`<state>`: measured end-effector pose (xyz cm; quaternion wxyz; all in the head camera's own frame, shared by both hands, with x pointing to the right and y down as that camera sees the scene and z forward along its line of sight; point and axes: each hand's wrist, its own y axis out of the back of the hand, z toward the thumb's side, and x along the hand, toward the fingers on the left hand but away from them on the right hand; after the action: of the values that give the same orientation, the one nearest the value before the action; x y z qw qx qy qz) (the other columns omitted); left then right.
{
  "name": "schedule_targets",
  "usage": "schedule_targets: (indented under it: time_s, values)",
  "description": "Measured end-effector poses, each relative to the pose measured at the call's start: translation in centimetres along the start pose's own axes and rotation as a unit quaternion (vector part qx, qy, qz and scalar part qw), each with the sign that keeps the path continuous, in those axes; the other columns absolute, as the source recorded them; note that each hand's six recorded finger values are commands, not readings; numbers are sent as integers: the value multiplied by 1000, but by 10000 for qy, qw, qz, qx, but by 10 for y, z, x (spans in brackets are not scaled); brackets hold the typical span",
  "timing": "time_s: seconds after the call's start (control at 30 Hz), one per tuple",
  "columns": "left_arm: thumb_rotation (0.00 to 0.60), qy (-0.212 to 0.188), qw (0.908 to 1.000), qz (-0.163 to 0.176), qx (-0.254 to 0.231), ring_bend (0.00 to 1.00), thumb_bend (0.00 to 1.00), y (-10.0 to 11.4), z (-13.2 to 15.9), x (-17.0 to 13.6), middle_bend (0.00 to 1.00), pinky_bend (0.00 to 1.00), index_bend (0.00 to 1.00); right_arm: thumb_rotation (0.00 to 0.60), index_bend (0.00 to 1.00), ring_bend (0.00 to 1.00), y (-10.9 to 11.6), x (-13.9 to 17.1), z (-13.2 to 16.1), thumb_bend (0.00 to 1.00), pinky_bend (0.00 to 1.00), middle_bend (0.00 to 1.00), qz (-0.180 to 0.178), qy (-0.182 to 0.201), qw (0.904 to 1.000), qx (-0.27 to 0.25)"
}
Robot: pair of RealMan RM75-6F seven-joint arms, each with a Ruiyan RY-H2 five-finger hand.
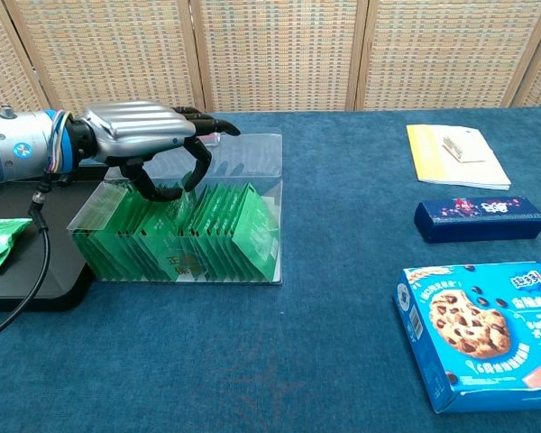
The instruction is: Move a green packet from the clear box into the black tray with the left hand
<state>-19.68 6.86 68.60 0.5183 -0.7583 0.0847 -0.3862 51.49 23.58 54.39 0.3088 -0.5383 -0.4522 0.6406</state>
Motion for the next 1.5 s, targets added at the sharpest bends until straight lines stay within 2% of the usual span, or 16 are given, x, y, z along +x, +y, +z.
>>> schedule_targets:
  time_s: [0.27,0.77,1.03,1.17,1.37,1.5]
  values:
    - [600,11,9998,188,-52,0,476,15,-4,-7,0,0,712,600,0,0,1,0,1,0,0,0,-13,16,10000,-3]
    - [600,147,9975,678,-144,0,476,69,-21,-37,0,0,719,600,0,0,0,2,6,0,0,0,-4,81,10000,16]
    - [600,425,9955,838,-87,0,477,86,-41,-59,0,0,720,600,0,0,-1,4,9,0,0,0,4,135,9999,37]
    - [600,814,9934,795,-114,0,476,82,-67,-83,0,0,720,600,0,0,-2,5,13,0,0,0,19,207,9998,56]
    - [600,1583,9851,565,-364,0,477,53,-114,-133,0,0,720,600,0,0,-4,7,18,0,0,0,36,276,9996,80]
    - [600,2064,9764,383,-499,0,478,30,-142,-166,0,0,720,600,0,0,-5,8,20,0,0,0,55,301,9995,96]
